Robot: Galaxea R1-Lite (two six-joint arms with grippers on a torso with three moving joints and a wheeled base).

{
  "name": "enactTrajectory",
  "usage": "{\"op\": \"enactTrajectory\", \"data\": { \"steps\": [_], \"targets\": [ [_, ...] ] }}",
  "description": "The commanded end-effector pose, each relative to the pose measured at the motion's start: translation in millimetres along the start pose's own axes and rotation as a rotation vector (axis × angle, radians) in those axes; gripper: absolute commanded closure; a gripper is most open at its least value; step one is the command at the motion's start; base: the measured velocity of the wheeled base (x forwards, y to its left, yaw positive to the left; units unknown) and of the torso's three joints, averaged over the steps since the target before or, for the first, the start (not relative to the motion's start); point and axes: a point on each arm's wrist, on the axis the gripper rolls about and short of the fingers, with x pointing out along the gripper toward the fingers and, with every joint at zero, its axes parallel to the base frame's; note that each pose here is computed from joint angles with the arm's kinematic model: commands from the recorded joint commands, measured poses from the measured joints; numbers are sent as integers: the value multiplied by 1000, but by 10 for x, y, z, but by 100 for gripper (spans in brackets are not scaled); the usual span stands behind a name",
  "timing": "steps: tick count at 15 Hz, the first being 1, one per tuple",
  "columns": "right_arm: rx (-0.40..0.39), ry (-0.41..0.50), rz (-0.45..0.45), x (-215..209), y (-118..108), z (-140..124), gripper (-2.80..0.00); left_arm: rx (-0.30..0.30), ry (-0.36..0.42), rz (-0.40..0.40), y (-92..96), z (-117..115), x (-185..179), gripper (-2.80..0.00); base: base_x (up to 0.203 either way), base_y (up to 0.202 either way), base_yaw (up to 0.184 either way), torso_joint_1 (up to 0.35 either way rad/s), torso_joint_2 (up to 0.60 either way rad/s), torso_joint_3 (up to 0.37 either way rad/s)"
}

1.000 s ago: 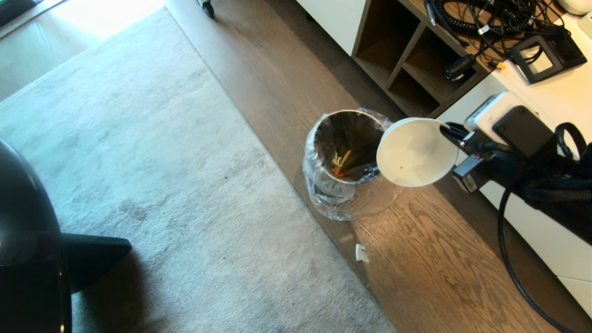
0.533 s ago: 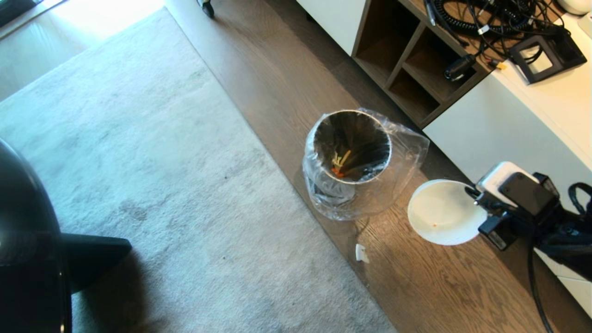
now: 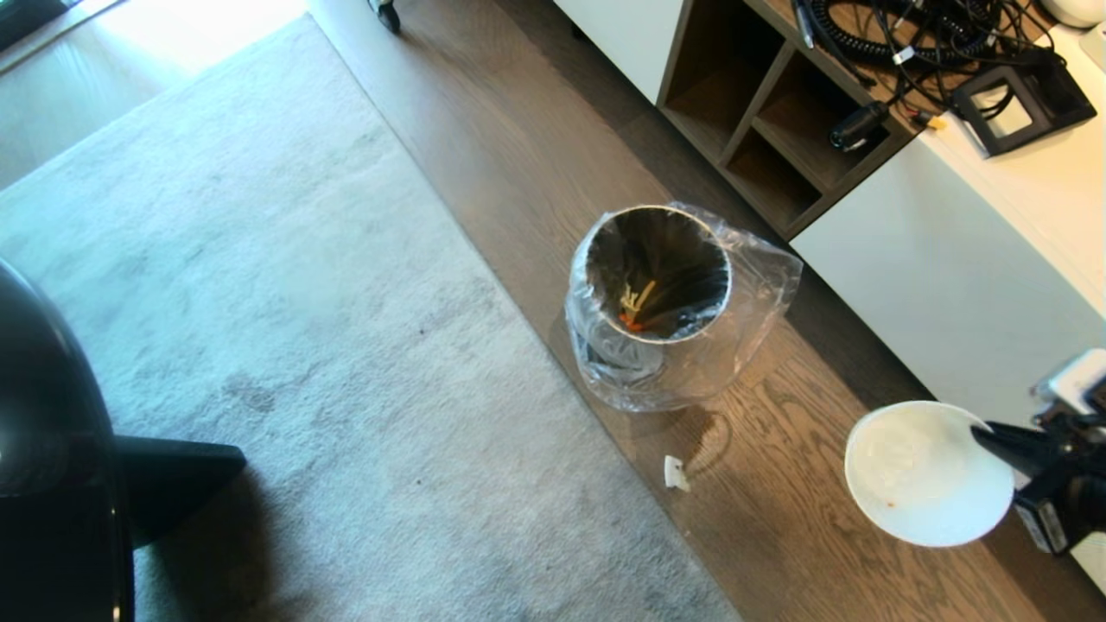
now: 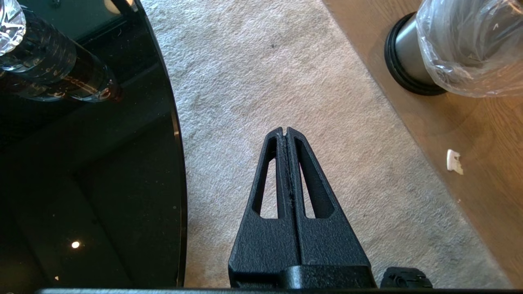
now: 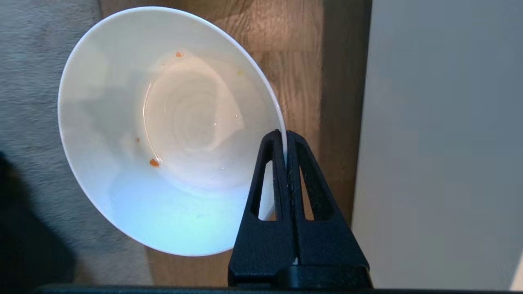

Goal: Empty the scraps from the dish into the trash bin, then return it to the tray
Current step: Put the bowl back to the table

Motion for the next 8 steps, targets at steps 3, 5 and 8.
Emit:
{"op": "enactTrajectory", "data": {
  "steps": [3,5,8],
  "targets": [
    [306,-62,-54,-495,182,-373,0,-1,-1,0,0,1,0,0,0,0,0,0,0,0],
    [380,-102,-79,-658,282,-542,0,-2,-1,0,0,1,0,0,0,0,0,0,0,0],
    [428,-156,-86,-831,478,-784,0,-2,-1,0,0,1,0,0,0,0,0,0,0,0]
  ]
}}
